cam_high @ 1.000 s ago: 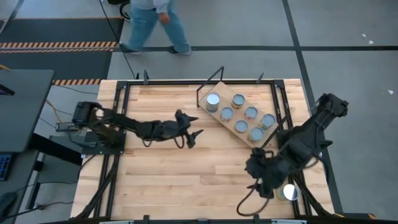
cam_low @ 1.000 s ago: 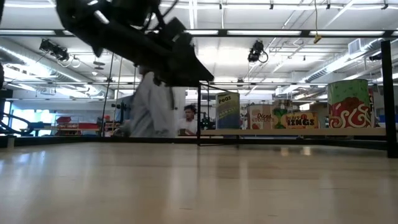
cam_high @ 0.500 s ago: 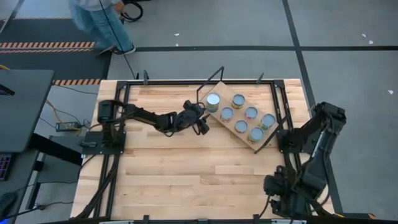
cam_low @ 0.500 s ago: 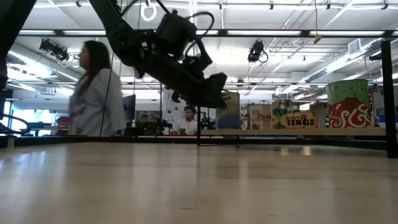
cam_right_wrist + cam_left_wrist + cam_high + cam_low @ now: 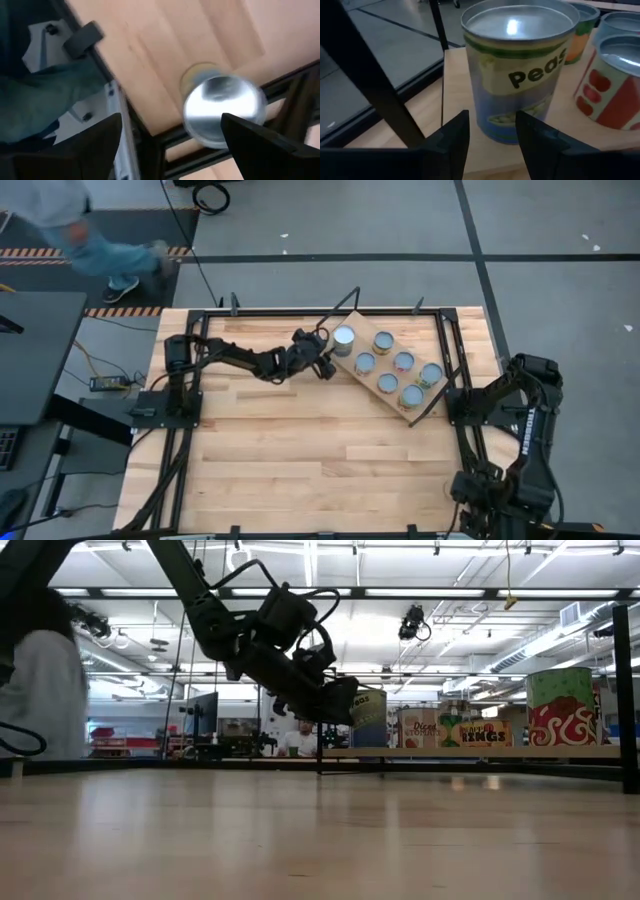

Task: Pick and place cans onto a shelf
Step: Put the canned peas on the shelf

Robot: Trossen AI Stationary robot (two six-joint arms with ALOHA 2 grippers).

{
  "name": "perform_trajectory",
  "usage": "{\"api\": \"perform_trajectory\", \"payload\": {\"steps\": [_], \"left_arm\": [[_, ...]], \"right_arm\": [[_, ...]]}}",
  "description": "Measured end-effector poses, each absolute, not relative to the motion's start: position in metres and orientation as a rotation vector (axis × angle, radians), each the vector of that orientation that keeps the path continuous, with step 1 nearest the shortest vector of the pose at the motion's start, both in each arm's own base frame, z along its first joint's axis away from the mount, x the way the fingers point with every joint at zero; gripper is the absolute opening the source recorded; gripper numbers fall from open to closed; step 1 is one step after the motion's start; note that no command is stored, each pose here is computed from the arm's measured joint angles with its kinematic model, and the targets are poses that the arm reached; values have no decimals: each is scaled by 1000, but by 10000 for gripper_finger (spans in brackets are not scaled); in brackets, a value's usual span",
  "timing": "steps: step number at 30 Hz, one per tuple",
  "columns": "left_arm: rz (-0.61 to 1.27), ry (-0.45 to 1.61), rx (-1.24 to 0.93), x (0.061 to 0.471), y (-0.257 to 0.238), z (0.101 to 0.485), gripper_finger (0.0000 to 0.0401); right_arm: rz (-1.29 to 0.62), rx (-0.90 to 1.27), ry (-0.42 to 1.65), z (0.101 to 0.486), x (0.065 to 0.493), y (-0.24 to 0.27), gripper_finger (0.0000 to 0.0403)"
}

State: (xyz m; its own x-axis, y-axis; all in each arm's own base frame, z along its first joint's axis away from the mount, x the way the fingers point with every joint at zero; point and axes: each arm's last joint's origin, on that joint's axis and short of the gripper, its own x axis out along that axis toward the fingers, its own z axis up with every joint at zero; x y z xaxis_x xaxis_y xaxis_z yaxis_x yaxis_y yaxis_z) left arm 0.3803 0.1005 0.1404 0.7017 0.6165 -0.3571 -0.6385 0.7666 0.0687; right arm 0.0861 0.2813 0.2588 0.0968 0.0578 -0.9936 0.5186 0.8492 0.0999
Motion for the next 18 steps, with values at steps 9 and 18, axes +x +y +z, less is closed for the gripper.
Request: {"api": "perform_trajectory", "payload": {"steps": [9, 18], "left_arm": [[714, 391, -71, 378, 111, 136, 148], [602, 393, -100, 379, 118, 134, 71]], "right_arm": [[-369, 520, 1370, 268, 99, 270, 348], [-396, 460, 1330, 271, 108, 258, 348]]}}
